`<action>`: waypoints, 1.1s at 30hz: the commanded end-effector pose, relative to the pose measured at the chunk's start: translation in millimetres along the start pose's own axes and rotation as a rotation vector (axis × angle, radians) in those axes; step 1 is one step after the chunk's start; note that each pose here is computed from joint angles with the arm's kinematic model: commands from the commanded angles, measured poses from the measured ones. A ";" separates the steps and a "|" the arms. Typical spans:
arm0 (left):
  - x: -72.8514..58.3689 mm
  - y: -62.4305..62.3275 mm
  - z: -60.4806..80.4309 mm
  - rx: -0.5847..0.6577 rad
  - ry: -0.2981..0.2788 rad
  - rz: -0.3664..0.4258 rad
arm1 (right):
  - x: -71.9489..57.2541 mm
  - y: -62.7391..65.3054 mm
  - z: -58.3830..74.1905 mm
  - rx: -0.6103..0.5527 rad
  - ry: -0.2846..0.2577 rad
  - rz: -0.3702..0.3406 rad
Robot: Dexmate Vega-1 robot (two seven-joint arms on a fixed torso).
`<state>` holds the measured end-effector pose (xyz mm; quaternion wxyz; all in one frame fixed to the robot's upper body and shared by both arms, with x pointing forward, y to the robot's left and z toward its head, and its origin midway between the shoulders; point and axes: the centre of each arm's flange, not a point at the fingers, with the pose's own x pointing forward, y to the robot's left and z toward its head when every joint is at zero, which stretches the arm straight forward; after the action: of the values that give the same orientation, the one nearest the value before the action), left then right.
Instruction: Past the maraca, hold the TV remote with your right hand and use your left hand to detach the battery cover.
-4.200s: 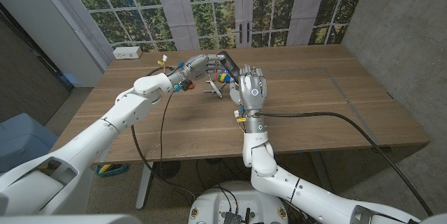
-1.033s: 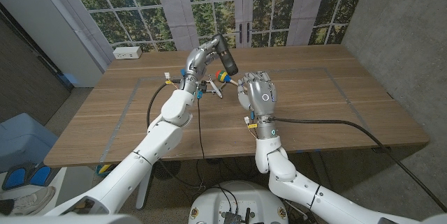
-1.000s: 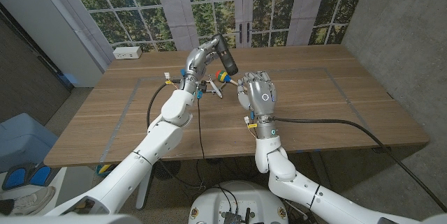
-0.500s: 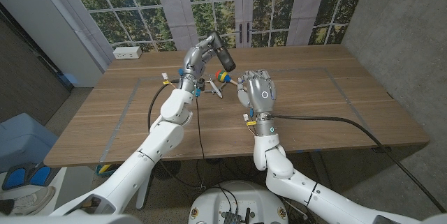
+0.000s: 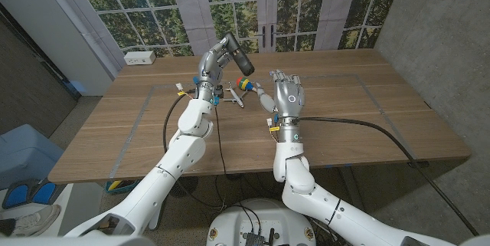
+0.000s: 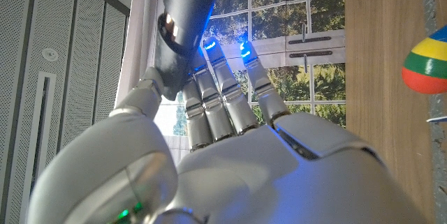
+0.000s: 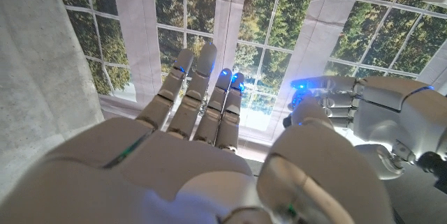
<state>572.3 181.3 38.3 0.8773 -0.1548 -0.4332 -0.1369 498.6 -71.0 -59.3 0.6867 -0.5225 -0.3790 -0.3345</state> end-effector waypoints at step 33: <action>21.9 -5.7 -37.7 -0.105 0.203 -0.281 | 22.4 -27.0 -30.4 0.518 -0.021 0.404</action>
<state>604.4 168.5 41.5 0.8730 -0.1305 -0.3793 -0.2775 492.5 -101.4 -35.9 0.8194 -0.4358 -0.3527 -0.1195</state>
